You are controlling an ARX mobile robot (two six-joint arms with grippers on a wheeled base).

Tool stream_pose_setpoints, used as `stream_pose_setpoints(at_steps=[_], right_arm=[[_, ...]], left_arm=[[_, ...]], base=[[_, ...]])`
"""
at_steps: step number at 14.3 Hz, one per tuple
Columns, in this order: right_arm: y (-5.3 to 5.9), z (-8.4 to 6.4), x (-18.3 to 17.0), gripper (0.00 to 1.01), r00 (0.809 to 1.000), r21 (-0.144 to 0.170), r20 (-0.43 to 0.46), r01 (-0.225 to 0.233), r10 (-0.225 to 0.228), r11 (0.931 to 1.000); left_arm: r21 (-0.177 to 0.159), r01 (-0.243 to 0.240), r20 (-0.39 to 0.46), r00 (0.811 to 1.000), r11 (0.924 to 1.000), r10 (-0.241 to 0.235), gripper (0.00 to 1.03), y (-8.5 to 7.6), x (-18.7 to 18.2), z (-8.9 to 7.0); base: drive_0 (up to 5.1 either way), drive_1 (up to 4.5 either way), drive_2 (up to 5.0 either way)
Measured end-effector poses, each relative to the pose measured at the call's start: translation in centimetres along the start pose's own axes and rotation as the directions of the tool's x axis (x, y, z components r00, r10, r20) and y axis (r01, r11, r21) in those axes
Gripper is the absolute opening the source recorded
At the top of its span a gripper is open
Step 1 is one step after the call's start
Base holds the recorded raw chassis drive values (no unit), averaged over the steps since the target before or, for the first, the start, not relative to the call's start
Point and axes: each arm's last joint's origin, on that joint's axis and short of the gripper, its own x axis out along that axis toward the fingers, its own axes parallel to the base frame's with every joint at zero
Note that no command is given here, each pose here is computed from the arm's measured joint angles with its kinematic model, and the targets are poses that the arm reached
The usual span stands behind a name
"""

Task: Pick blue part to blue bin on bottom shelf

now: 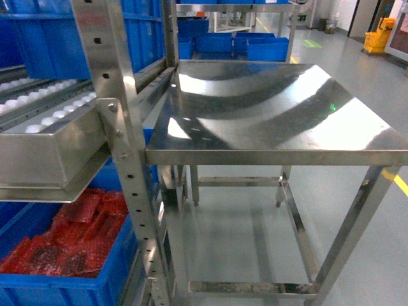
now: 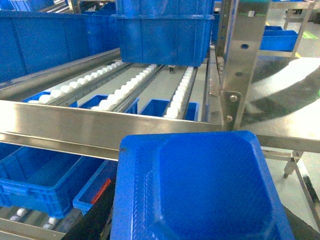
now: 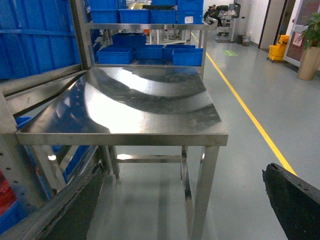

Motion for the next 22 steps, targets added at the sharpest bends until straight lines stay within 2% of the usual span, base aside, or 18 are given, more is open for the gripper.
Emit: stream_pose_setpoints(at_steps=[22], right_arm=[[0.0, 0.0, 0.0, 0.98, 1.0, 0.0, 0.0, 0.0, 0.0, 1.0]], left_arm=[[0.001, 0.0, -0.001, 1.0, 1.0, 0.0, 0.43, 0.0, 0.0, -0.01]], base=[[-5.0, 2.41, 2.4]])
